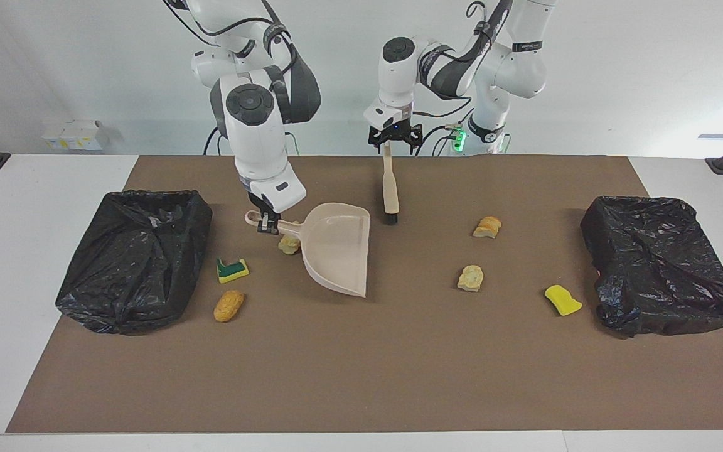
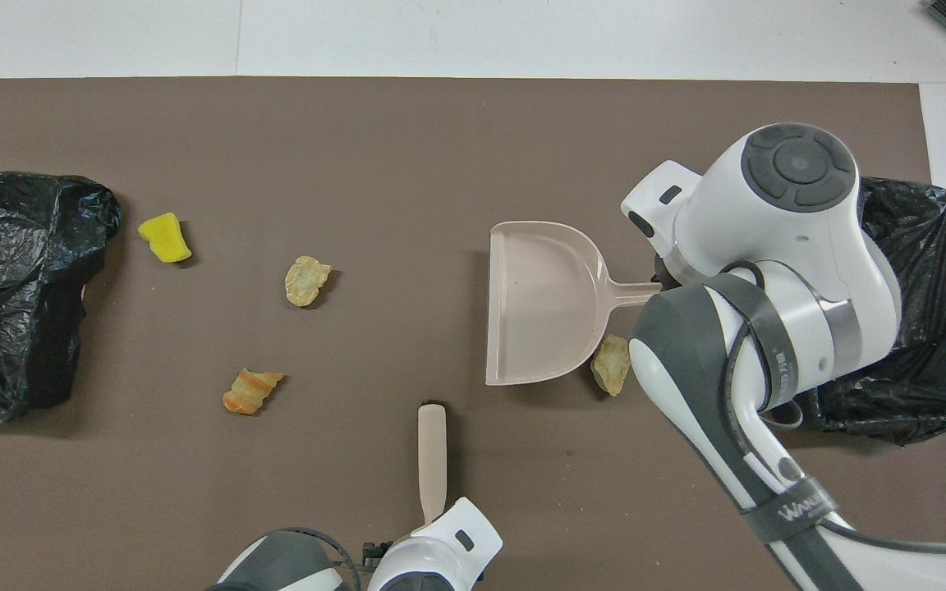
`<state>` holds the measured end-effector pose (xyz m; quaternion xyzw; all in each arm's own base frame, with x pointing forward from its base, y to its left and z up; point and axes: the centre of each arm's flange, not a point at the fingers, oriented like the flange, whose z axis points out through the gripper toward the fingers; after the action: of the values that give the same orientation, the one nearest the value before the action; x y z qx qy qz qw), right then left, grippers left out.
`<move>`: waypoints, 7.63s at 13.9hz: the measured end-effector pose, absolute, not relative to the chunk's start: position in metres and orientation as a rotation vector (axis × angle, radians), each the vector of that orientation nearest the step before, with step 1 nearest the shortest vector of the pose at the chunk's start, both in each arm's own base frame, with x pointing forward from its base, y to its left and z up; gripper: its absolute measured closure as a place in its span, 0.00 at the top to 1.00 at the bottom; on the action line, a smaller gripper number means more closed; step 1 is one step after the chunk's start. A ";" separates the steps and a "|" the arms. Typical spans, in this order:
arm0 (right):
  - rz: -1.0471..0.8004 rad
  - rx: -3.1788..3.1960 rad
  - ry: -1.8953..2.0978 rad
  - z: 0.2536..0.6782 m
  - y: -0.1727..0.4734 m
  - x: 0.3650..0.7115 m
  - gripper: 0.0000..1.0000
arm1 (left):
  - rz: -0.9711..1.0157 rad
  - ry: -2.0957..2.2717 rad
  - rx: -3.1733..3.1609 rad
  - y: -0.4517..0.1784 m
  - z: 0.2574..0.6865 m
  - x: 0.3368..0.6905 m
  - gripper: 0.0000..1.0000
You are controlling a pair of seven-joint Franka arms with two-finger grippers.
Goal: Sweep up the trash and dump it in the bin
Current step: 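Move the dustpan toward the crumbs while the left gripper reaches the brush, then grasp the beige brush handle with the left gripper, then lift the brush with the left gripper toward the far crumbs, then sweep the yellow sponge and crusts into the dustpan with the left gripper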
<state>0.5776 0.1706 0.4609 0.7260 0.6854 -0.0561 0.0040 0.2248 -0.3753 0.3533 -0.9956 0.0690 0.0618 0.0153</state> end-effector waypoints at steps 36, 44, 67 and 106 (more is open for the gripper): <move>-0.193 2.262 2.161 0.454 0.171 0.558 0.31 | 0.329 -0.071 -3.043 -0.332 0.405 0.305 0.26; -0.171 2.202 2.213 0.450 0.199 0.550 0.31 | 0.204 -0.097 -3.031 -0.228 0.463 0.401 0.26; -0.171 2.147 2.161 0.406 0.273 0.534 0.31 | 0.066 0.294 -2.803 -0.001 0.369 0.601 0.26; -0.173 2.162 2.145 0.406 0.268 0.536 0.31 | 0.432 0.320 -3.314 -0.347 0.403 0.443 0.26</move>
<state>0.5361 0.2684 0.4055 0.7080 0.7025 -0.0566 0.0454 0.4426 -0.3474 0.4026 -0.9813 0.0948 0.1278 -0.1079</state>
